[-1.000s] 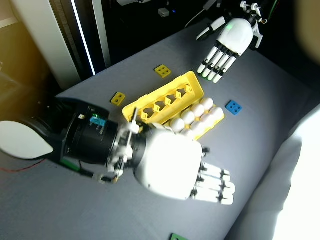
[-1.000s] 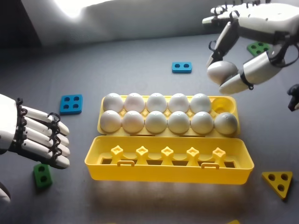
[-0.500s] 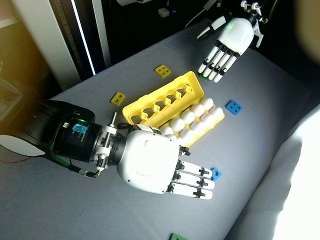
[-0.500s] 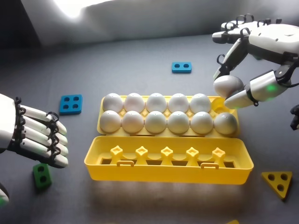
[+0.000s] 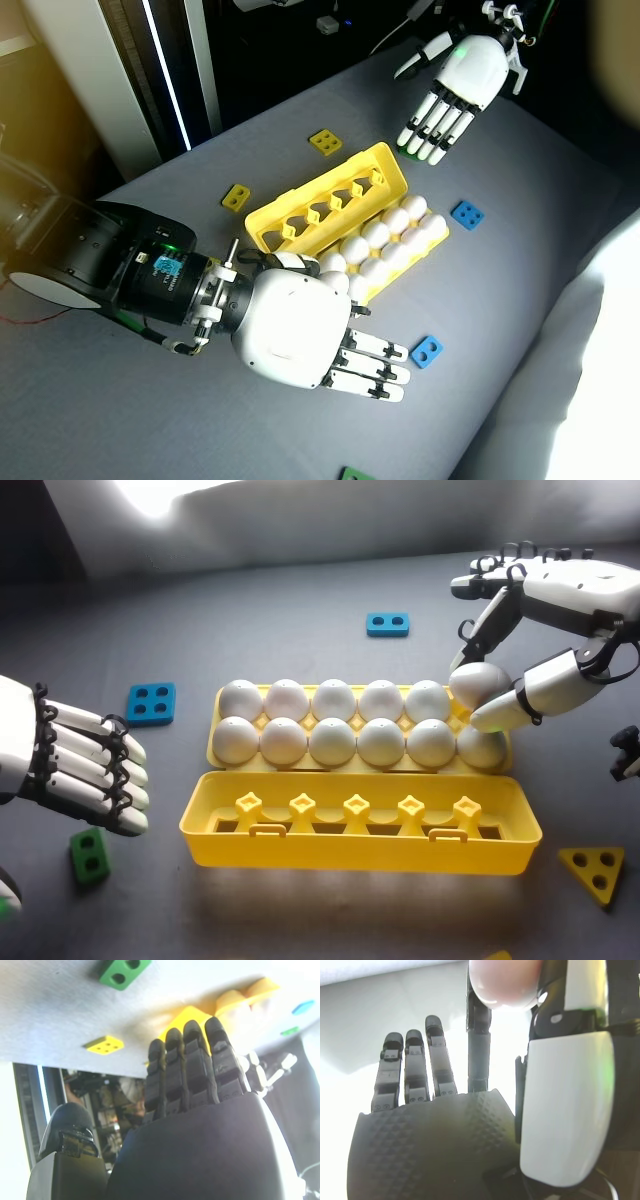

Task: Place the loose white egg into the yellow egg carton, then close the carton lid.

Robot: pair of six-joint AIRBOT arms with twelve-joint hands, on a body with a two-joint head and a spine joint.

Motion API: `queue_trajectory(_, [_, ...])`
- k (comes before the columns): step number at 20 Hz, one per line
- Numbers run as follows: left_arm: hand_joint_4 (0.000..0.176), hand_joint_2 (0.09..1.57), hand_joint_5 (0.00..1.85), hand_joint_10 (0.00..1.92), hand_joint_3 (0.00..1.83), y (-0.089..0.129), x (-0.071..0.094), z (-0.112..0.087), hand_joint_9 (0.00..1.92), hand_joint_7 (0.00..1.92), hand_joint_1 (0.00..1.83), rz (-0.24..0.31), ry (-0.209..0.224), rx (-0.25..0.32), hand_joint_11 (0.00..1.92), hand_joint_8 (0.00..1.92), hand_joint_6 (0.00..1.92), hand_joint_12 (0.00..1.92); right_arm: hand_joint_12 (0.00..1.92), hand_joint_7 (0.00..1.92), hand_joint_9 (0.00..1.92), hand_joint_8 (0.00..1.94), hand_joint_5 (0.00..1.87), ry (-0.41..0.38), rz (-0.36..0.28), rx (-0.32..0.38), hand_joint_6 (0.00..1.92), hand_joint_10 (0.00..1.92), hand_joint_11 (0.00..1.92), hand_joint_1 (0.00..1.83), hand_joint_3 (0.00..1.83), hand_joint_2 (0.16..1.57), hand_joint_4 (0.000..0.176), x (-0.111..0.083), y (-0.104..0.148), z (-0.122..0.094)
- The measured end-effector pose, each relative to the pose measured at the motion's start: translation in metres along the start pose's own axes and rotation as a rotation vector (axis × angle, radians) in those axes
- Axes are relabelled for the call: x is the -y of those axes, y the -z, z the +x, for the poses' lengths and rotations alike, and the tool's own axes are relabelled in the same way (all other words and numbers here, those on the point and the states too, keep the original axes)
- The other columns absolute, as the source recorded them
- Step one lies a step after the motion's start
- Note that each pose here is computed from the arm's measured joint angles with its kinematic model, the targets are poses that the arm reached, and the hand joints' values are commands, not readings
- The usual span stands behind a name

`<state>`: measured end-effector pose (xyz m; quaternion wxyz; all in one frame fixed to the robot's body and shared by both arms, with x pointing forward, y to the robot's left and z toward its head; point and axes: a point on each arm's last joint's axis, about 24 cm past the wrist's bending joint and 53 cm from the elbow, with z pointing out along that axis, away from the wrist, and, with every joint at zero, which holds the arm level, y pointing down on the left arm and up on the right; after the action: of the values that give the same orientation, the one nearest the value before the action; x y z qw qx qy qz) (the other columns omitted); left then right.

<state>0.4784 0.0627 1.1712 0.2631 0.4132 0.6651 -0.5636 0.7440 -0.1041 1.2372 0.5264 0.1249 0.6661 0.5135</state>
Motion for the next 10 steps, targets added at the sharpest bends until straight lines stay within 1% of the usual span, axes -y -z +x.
queue_trajectory(4, [0.0, 1.18, 0.26, 0.0, 0.0, 0.0, -0.0003, 0.0004, 0.2, 0.25, 0.0, -0.001, -0.001, -0.002, 0.0, 0.0, 0.0, 0.36, 0.0, 0.2, 0.05, 0.0, 1.32, -0.004, 0.001, -0.007, 0.4, 0.01, 0.0, 1.1, 0.0, 0.98, 0.176, 0.0013, -0.0012, 0.0056])
queue_trajectory(6, [0.0, 1.18, 0.27, 0.0, 0.0, -0.0003, 0.0003, 0.0, 0.22, 0.26, 0.0, 0.001, -0.001, -0.001, 0.0, 0.0, 0.0, 0.38, 0.0, 0.19, 0.01, 0.0, 1.31, -0.005, -0.002, -0.011, 0.4, 0.0, 0.0, 1.1, 0.0, 0.98, 0.176, 0.0015, -0.0017, 0.0089])
queue_trajectory(9, [0.0, 1.18, 0.27, 0.0, 0.0, -0.0003, 0.0002, 0.0002, 0.22, 0.27, 0.0, 0.0, -0.002, -0.001, 0.0, 0.0, 0.0, 0.36, 0.0, 0.19, 0.03, 0.0, 1.32, -0.005, -0.003, -0.01, 0.4, 0.01, 0.0, 1.11, 0.0, 0.98, 0.176, 0.0013, -0.0017, 0.0088])
queue_trajectory(10, [0.0, 1.18, 0.28, 0.0, 0.0, -0.0003, 0.0001, 0.0001, 0.23, 0.28, 0.0, 0.0, -0.002, -0.001, 0.0, 0.01, 0.0, 0.39, 0.0, 0.2, 0.03, 0.0, 1.31, -0.004, -0.003, -0.01, 0.4, 0.01, 0.0, 1.1, 0.0, 0.98, 0.176, 0.0012, -0.0017, 0.0087])
